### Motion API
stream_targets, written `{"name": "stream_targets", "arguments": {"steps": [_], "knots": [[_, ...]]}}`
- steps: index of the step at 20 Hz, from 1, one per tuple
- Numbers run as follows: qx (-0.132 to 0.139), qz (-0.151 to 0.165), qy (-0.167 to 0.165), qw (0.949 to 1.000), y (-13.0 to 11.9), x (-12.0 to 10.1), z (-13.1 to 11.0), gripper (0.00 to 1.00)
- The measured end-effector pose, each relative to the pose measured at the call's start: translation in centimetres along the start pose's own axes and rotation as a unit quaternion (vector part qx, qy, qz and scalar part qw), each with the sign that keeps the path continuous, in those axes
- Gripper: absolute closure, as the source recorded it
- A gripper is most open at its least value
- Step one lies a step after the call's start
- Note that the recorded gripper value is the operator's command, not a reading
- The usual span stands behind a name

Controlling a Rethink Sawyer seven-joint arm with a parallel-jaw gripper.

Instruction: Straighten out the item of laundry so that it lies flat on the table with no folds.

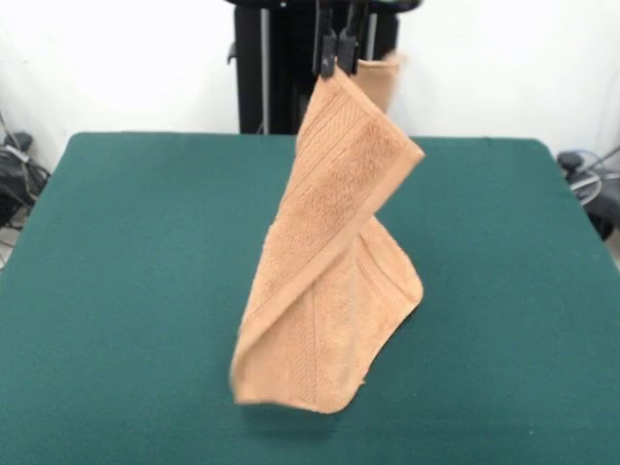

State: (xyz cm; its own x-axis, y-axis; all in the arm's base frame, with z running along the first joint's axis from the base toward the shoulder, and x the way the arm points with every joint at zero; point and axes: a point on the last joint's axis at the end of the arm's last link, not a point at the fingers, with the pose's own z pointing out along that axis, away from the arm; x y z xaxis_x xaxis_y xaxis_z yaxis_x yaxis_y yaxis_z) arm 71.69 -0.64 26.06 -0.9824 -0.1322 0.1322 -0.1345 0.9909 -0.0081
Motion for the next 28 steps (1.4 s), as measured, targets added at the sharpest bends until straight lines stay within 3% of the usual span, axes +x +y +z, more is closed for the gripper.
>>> {"name": "stream_targets", "arguments": {"steps": [18, 24, 28], "knots": [[0.006, 0.01, -0.029, 0.9995, 0.0, 0.7, -5.6, 1.0], [-0.006, 0.013, -0.026, 0.9996, 0.9, 2.5, -6.5, 1.0], [-0.019, 0.022, -0.015, 0.9995, 1.5, 5.0, -6.7, 1.0]]}}
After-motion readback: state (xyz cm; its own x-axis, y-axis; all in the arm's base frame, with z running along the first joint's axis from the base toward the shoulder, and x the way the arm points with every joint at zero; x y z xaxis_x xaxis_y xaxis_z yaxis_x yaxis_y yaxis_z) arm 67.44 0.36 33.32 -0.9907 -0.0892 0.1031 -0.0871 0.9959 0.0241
